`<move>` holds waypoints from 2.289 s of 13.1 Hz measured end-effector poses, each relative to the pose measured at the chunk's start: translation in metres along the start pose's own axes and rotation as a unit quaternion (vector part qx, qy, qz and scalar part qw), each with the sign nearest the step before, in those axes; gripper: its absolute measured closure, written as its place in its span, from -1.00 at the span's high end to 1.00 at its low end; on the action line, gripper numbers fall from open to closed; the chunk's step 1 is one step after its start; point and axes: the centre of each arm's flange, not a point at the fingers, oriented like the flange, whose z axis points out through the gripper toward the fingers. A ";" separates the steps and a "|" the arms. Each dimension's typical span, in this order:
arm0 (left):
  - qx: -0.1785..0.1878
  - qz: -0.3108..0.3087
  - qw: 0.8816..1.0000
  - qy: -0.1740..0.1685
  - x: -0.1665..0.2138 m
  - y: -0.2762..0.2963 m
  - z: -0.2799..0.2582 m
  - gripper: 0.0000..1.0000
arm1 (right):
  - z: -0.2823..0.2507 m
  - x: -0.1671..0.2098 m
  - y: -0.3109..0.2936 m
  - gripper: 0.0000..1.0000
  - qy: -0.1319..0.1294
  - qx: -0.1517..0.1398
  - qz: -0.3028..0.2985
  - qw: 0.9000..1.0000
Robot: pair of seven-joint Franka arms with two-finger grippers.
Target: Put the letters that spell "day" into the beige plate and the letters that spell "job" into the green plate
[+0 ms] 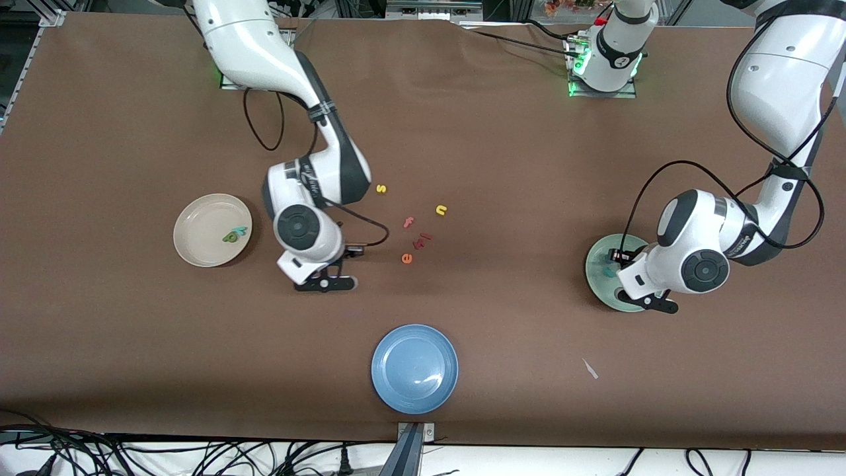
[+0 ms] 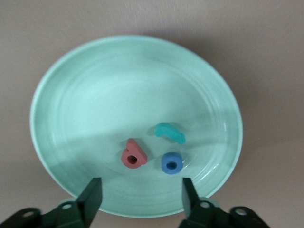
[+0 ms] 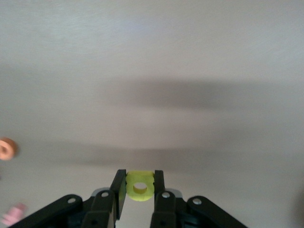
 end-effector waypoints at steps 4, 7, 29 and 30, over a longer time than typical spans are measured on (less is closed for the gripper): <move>0.009 0.010 1.000 0.011 -0.009 0.026 -0.087 1.00 | -0.005 -0.013 0.094 -0.44 -0.002 -0.008 -0.085 0.996; -0.016 0.001 1.000 0.000 -0.034 0.035 -0.180 1.00 | 0.009 -0.047 0.177 -0.44 0.025 -0.010 -0.124 0.992; -0.039 -0.129 0.982 0.133 -0.206 0.019 -0.316 1.00 | -0.072 -0.035 0.166 1.00 -0.064 -0.044 -0.115 0.990; -0.040 -0.130 0.982 0.131 -0.205 0.019 -0.314 1.00 | -0.086 -0.038 0.174 1.00 -0.057 -0.031 -0.122 0.990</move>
